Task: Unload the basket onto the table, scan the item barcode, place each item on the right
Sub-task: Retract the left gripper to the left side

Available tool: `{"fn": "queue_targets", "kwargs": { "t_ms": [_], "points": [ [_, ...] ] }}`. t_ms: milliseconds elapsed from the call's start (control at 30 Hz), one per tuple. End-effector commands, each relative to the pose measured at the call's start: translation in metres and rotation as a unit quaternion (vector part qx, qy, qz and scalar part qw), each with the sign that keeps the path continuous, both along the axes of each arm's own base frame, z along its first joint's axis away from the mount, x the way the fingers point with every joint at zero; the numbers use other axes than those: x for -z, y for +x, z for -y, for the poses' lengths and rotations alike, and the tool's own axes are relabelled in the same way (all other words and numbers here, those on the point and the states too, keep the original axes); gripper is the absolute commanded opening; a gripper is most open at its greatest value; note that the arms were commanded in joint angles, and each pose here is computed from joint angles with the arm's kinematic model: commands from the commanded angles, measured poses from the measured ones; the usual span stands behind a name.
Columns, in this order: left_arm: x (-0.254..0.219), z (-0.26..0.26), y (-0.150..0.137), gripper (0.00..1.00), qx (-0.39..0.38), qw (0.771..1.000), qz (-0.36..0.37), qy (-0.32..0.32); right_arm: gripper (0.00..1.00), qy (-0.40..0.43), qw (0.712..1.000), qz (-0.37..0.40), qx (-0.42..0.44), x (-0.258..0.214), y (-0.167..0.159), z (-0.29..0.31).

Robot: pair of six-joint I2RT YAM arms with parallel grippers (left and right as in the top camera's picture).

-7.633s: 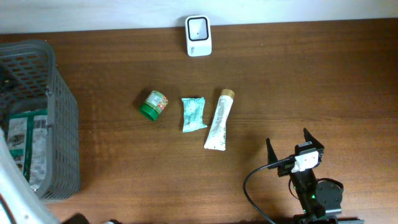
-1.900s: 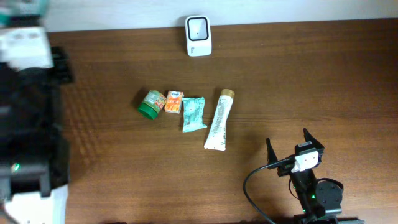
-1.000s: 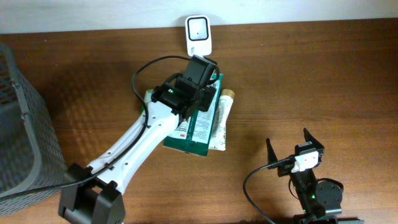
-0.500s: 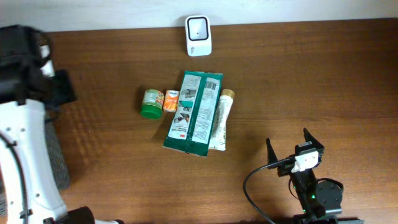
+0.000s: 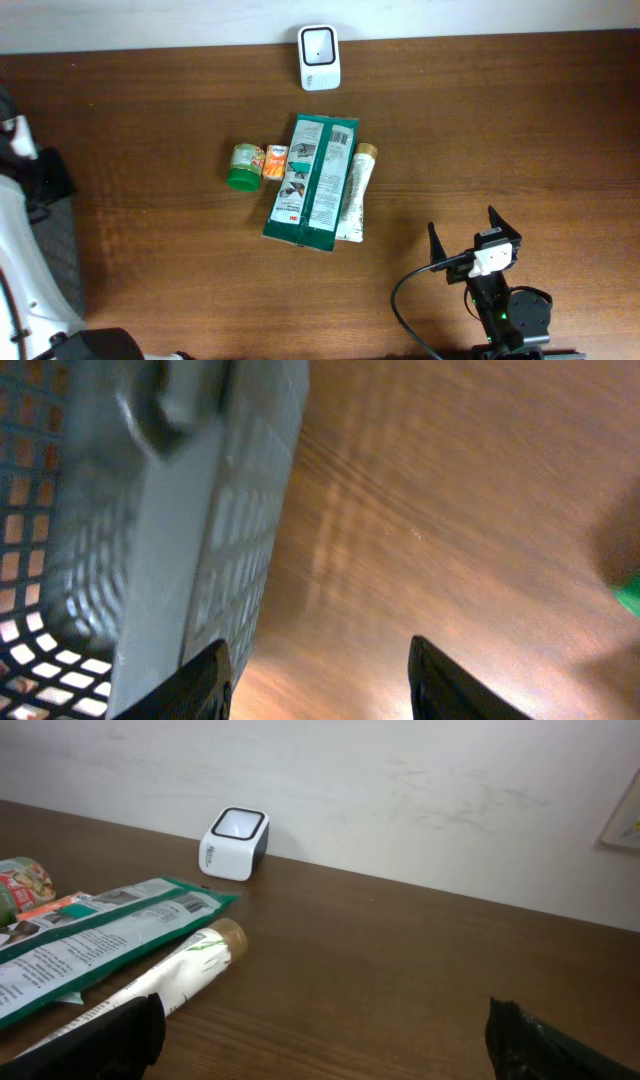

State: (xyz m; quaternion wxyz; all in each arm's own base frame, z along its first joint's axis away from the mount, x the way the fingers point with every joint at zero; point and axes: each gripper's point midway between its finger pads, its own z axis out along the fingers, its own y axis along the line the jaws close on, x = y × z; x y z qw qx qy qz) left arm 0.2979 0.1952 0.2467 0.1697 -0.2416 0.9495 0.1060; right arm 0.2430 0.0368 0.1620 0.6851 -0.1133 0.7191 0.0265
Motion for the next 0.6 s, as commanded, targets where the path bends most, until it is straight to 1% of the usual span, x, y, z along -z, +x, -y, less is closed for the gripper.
{"fn": "queue_targets", "kwargs": {
  "t_ms": [0,100,167,233,267,367,400,467,500,567],
  "points": [
    [-0.008,-0.043,-0.016,0.56,-0.035,0.998,0.004,0.046,0.98,0.006,1.000,-0.002,-0.002,0.002,0.000,-0.001],
    [-0.012,-0.053,-0.013,0.56,-0.027,0.998,0.013,0.061,0.98,0.006,1.000,-0.002,-0.002,0.002,0.000,-0.001],
    [-0.012,-0.049,-0.006,0.55,-0.015,0.998,0.029,0.050,0.98,0.006,1.000,-0.002,-0.002,0.002,0.000,-0.001],
    [-0.012,-0.035,0.006,0.54,0.023,0.998,0.051,0.022,0.98,0.006,1.000,-0.002,-0.002,0.002,0.000,-0.001],
    [-0.012,-0.021,0.018,0.54,0.055,0.996,0.066,0.006,0.98,0.006,1.000,-0.002,-0.002,0.002,0.000,-0.001],
    [-0.016,0.006,0.040,0.54,0.100,0.992,0.078,0.008,0.98,0.006,1.000,-0.002,-0.002,0.002,0.000,-0.001],
    [-0.018,0.017,0.050,0.51,0.109,0.990,0.087,0.007,0.98,0.006,1.000,-0.002,-0.002,0.002,0.000,-0.001],
    [-0.023,0.026,0.060,0.52,0.111,0.988,0.105,0.005,0.98,0.006,1.000,-0.002,-0.002,0.002,0.000,-0.001],
    [-0.026,0.032,0.065,0.51,0.121,0.986,0.114,0.002,0.98,0.006,1.000,-0.002,-0.002,0.002,0.000,-0.001],
    [-0.037,0.059,0.086,0.51,0.167,0.973,0.157,-0.024,0.98,0.006,1.000,-0.002,-0.002,0.002,0.000,-0.001]
  ]
}}
